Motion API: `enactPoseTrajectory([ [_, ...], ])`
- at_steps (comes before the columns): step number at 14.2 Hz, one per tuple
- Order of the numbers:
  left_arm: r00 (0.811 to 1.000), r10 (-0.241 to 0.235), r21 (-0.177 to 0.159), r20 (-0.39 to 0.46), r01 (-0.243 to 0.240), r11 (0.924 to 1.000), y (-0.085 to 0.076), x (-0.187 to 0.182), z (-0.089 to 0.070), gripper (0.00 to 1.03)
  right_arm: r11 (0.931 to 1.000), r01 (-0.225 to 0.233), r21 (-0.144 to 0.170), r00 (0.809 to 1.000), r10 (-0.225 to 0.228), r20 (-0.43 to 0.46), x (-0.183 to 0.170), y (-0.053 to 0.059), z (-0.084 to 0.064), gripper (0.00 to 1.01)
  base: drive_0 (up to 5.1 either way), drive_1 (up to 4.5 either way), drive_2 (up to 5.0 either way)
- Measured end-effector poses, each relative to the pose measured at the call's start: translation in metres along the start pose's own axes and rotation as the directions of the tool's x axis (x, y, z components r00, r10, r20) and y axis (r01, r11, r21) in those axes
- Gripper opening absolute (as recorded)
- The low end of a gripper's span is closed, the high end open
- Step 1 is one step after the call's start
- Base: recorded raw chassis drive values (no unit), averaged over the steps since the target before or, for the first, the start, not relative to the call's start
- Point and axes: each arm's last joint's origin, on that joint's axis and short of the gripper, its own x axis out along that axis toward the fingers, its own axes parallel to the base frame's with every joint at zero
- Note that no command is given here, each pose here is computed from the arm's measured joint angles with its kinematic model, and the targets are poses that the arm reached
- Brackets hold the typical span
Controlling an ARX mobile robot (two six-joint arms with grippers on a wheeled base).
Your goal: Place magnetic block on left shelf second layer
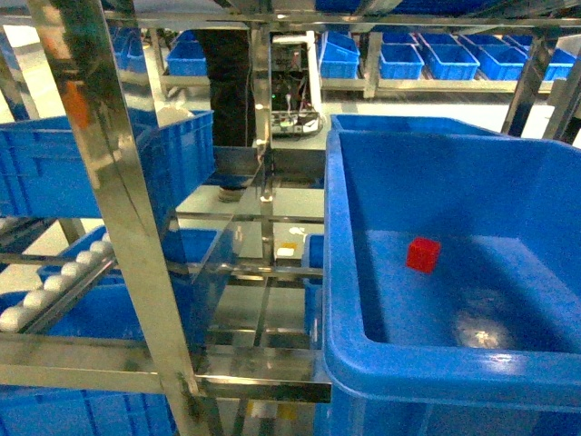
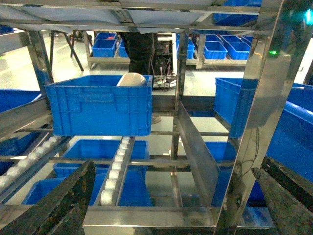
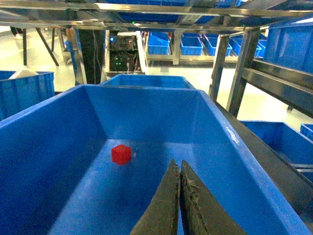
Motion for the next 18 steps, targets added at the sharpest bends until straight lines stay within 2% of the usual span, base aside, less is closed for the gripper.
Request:
enactPoseTrajectory([
  [2,1.0,0.0,0.0,0.0,0.0,1.0,0.0,0.0,0.0,0.98,1.0,0.0,0.0,0.999,0.0,0.032,-0.004,0.0,-0.004,0.02,0.0,0.0,0.0],
  [3,1.0,0.0,0.0,0.0,0.0,1.0,0.0,0.0,0.0,0.98,1.0,-0.001,0.0,1.0,0.001,-0.001,-0.005,0.0,-0.008,0.02,0.0,0.0,0.0],
  [5,1.0,0.0,0.0,0.0,0.0,1.0,0.0,0.0,0.0,0.98,1.0,-0.001,0.0,1.0,0.001,0.024,-0.01,0.0,-0.005,0.02,0.0,0.0,0.0],
  [12,1.0,0.0,0.0,0.0,0.0,1.0,0.0,0.0,0.0,0.98,1.0,-0.001,0.0,1.0,0.001,0.018,-0.021,0.0,-0.007,0.02,0.0,0.0,0.0],
  [13,1.0,0.0,0.0,0.0,0.0,1.0,0.0,0.0,0.0,0.98,1.0,-0.001,0.0,1.0,0.001,-0.023,-0.025,0.0,-0.011,0.02,0.0,0.0,0.0],
  [14,1.0,-0.002,0.0,0.0,0.002,1.0,0.0,0.0,0.0,0.98,1.0,-0.003,0.0,1.0,0.003,0.025,-0.032,0.0,-0.008,0.02,0.0,0.0,0.0],
  [17,1.0,0.001,0.0,0.001,-0.001,1.0,0.0,0.0,0.0,0.98,1.0,-0.001,0.0,1.0,0.001,0.011,-0.032,0.0,-0.01,0.02,0.0,0.0,0.0],
  [18,1.0,0.0,0.0,0.001,0.0,1.0,0.0,0.0,0.0,0.98,1.0,-0.002,0.0,1.0,0.002,0.008,-0.032,0.0,-0.01,0.15,0.0,0.0,0.0],
])
